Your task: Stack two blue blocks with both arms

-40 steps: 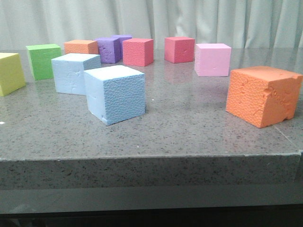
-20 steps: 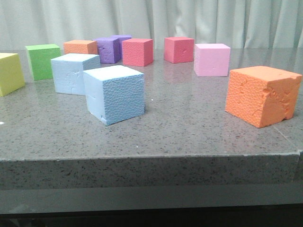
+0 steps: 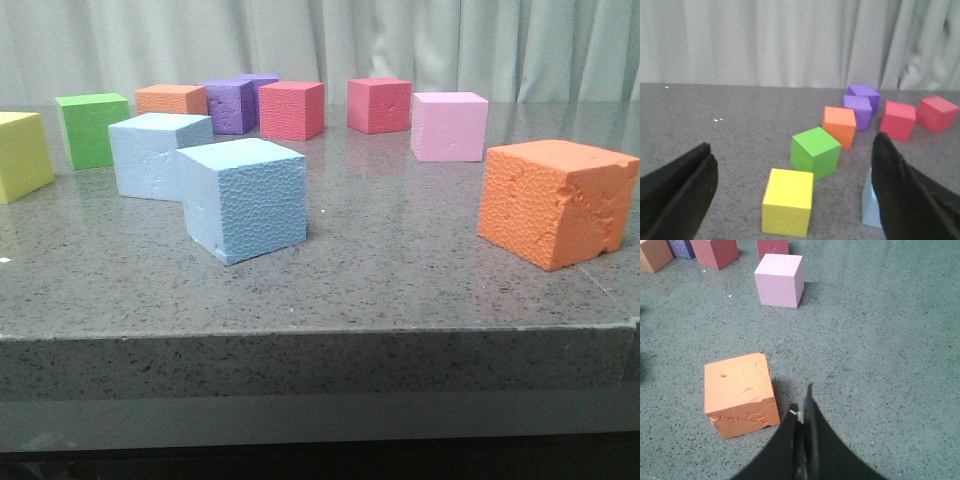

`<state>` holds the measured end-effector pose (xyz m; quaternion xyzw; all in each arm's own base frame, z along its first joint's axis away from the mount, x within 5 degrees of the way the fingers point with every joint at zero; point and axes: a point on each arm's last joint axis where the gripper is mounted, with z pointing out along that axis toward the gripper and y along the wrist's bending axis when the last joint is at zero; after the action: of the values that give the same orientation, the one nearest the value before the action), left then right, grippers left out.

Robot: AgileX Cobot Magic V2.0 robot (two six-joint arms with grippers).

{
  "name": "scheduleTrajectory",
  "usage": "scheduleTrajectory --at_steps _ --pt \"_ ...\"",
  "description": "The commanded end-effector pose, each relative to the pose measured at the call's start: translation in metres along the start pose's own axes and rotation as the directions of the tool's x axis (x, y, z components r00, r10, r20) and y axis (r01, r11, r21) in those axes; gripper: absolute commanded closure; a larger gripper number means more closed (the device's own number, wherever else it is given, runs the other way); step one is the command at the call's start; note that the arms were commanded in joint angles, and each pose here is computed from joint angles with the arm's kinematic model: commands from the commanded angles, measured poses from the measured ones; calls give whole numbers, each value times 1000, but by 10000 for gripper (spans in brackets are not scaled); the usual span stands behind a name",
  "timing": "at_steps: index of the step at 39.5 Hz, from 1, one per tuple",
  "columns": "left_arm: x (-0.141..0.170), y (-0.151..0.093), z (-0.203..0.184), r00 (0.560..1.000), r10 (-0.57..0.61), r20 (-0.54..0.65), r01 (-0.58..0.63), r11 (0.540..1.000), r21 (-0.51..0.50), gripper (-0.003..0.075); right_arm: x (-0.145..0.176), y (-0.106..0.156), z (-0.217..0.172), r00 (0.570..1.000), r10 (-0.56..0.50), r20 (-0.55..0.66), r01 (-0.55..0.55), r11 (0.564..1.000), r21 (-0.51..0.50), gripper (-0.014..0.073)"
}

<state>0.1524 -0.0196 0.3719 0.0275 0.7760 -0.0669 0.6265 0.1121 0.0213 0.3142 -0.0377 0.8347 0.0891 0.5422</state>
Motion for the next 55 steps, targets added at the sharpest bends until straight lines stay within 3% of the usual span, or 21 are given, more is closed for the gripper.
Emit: scheduleTrajectory --at_steps 1,9,18,35,50,55 --pt "-24 -15 19 1000 27 -11 -26 997 79 121 -14 0 -5 995 -13 96 13 1000 6 656" --pt "-29 -61 94 940 151 -307 -74 966 248 121 -14 0 -5 995 -13 96 13 1000 6 656" --pt "-29 -91 149 876 215 -432 -81 948 309 121 -14 0 -5 996 -13 93 13 1000 6 656" --pt "-2 -106 219 731 278 -624 -89 945 316 121 -14 0 -5 996 -13 93 13 1000 6 656" --pt "21 -108 237 678 284 -678 -83 946 314 124 -13 0 -5 996 -13 86 13 1000 5 656" --pt "21 -108 236 673 285 -682 -82 946 314 217 -13 0 -5 996 -13 86 13 1000 5 656"
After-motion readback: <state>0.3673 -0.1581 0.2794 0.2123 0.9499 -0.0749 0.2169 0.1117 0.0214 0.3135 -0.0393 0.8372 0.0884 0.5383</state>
